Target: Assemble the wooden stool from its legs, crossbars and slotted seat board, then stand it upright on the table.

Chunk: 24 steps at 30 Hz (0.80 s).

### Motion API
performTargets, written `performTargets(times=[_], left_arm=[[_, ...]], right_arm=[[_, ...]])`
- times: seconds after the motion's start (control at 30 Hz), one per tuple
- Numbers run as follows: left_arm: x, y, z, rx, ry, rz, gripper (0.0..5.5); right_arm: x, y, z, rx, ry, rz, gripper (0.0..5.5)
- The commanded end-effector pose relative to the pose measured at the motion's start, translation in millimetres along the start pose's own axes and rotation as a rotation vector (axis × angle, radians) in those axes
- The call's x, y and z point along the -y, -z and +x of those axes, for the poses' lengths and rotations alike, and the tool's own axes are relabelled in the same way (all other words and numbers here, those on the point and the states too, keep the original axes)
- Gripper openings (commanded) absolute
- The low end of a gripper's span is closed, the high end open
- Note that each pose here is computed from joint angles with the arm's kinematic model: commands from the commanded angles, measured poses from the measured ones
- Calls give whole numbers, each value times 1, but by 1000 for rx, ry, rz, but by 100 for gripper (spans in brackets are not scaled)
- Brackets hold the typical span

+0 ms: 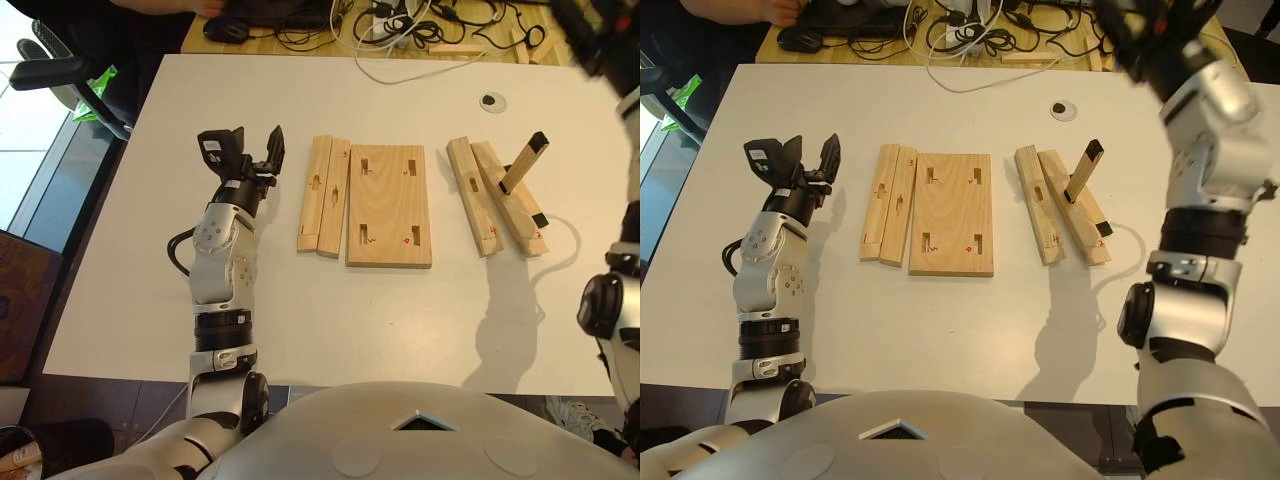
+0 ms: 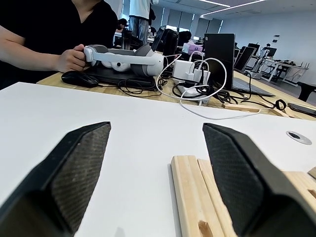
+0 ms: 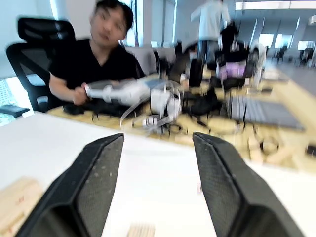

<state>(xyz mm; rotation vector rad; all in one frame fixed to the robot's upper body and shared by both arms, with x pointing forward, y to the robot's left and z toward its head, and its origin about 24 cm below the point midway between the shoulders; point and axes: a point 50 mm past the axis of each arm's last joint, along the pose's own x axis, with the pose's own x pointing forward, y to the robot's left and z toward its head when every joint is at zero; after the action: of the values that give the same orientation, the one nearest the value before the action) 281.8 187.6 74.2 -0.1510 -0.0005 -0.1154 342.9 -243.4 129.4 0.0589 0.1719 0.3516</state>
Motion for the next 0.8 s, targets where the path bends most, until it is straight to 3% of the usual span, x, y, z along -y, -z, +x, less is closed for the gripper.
performTargets(times=[0.03, 0.1, 0.27, 0.4, 0.5, 0.63, 0.8], left_arm=[[4, 0, 1, -10, 8, 1, 343], [6, -1, 2, -8, 11, 2, 343], [7, -1, 5, 0, 8, -10, 343], [7, 0, 6, 0, 6, -18, 343], [6, 0, 7, -1, 5, -17, 343], [5, 0, 6, -1, 0, -15, 343], [5, 0, 5, 2, -3, -16, 343]], right_arm=[[-1, 56, -6, -223, 89, 87, 257], [-2, 57, -2, -221, 124, 98, 257], [-8, 21, 8, -5, 130, 67, 257], [-16, -30, 1, 268, 135, -124, 257], [-47, -70, -10, 425, 9, -251, 257], [-93, -57, -16, 253, -332, -202, 257], [-80, -26, -15, 77, -261, -47, 257]])
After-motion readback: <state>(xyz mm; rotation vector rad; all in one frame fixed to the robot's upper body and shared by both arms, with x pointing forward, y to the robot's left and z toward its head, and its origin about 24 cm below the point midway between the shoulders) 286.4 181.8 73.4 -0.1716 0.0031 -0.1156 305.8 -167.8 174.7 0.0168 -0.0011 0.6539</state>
